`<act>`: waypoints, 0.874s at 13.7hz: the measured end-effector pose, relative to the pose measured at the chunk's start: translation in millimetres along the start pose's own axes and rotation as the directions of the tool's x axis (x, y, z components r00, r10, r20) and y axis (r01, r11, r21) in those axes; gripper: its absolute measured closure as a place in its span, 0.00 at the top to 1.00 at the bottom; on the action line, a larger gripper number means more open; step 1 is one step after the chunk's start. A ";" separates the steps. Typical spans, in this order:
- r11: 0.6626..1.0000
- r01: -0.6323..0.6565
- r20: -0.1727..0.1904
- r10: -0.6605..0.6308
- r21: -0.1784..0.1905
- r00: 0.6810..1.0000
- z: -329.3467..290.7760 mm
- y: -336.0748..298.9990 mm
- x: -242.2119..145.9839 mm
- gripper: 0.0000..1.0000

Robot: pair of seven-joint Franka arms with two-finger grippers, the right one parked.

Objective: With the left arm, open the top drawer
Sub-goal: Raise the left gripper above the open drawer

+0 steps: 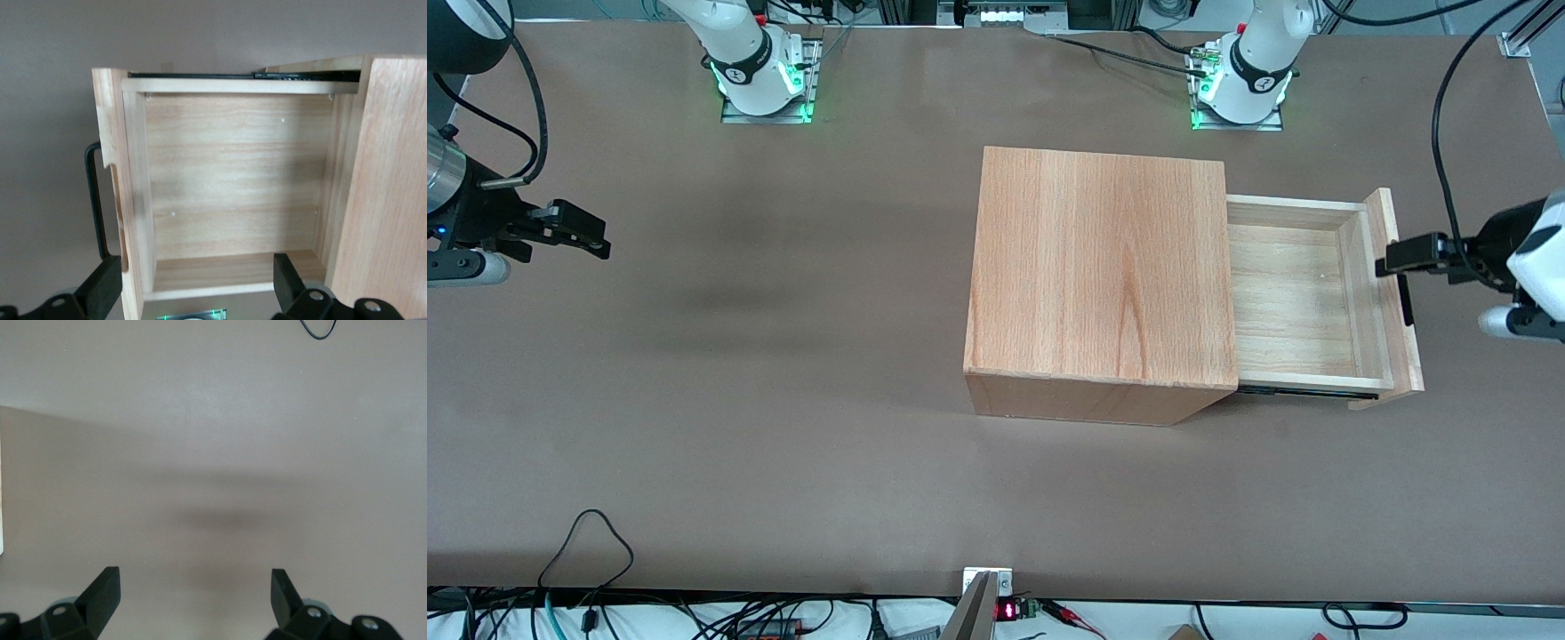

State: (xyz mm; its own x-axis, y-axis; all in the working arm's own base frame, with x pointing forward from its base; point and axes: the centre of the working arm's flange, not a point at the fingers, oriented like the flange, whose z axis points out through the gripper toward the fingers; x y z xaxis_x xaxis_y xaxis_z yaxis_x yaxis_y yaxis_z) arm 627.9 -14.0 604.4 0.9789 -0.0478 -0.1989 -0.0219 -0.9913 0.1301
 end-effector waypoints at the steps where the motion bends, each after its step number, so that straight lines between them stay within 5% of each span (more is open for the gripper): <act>1: 1.000 -0.001 0.001 0.001 0.002 1.000 -4.6 3.0 -5.2 1.00; 5: 0.999 0.011 -0.023 -0.010 0.033 1.000 -6.9 2.5 -19.5 1.00; 9: 0.998 0.019 -0.006 -0.019 0.067 1.000 2.9 10.8 -45.8 1.00; 12: 0.992 0.032 0.001 -0.032 0.126 0.999 15.2 10.5 -58.2 1.00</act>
State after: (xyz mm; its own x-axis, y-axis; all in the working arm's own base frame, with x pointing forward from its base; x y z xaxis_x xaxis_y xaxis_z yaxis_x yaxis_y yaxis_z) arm 567.6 -23.5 602.6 0.9788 -0.0157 -0.2041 -0.0159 -0.9999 0.0005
